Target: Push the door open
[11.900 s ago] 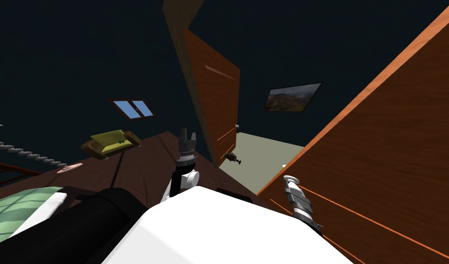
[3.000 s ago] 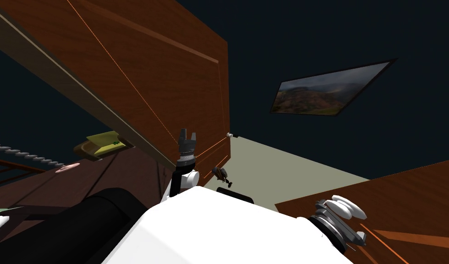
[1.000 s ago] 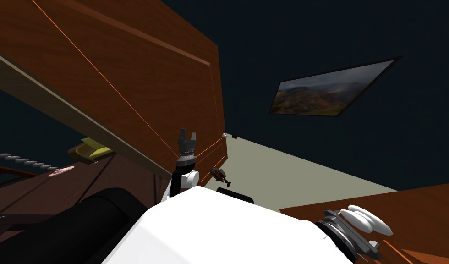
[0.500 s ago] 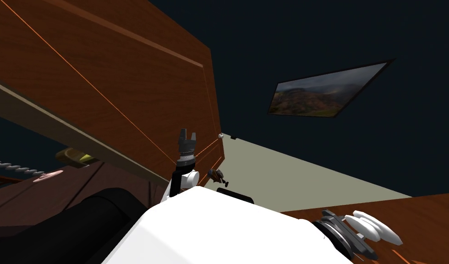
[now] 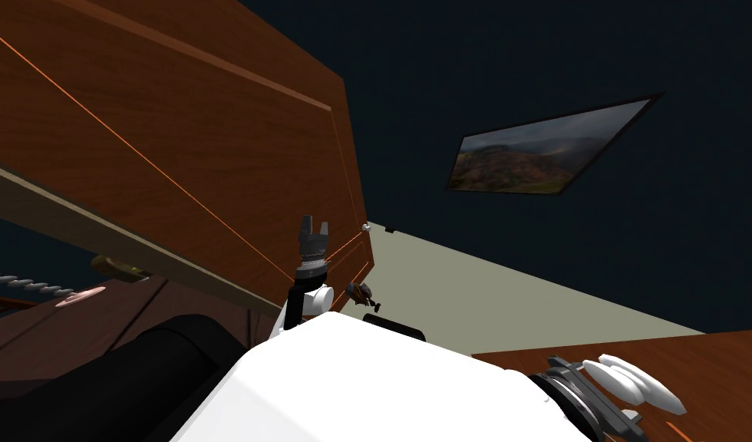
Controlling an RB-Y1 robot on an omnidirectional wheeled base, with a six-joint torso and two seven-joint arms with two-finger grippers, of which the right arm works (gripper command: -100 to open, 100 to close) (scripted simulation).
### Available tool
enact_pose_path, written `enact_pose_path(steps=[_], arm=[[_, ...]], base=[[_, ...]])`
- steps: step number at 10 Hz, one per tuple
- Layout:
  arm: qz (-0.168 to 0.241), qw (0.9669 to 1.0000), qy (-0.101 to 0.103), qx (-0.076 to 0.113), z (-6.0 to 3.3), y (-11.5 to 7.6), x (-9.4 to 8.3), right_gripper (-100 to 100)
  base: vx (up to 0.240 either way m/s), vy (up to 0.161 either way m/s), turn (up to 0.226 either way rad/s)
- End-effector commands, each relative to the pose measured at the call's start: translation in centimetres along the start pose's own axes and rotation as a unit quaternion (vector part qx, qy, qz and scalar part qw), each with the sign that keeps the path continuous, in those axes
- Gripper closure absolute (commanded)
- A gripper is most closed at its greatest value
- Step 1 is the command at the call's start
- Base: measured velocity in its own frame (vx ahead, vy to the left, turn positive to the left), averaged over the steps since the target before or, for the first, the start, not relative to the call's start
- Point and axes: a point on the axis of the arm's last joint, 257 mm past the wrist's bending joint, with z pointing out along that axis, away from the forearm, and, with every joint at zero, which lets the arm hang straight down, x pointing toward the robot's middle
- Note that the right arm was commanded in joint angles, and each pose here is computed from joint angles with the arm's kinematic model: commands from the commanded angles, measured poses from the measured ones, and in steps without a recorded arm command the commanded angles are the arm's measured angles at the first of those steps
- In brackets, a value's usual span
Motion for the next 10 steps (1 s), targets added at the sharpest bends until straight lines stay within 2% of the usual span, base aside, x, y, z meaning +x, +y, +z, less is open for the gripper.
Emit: enact_pose_path(steps=[1, 3, 4, 5, 6, 7, 10], arm=[[-0.008, 0.9998, 0.013, -0.015, 0.7, 1.7, 1.2, 100], [0.007, 0.9999, 0.013, -0.007, 0.61, 0.4, 1.3, 100], [-0.005, 0.9998, 0.013, -0.013, 0.69, 1.4, 1.2, 100], [-0.005, 0.9998, 0.013, -0.013, 0.69, 1.4, 1.2, 100], [-0.005, 0.9998, 0.013, -0.013, 0.69, 1.4, 1.2, 100], [0.001, 0.9999, -0.001, -0.012, 0.04, 0.8, 0.3, 100], [0.001, 0.9999, 0.0, -0.017, 0.11, 1.2, 0.4, 100]], base=[[-0.012, 0.01, 0.0], [0.003, 0.027, 0.029], [0.045, 0.034, 0.007], [-0.004, 0.05, 0.009], [-0.007, -0.05, -0.093], [0.006, -0.066, 0.09], [0.005, -0.056, 0.019]])
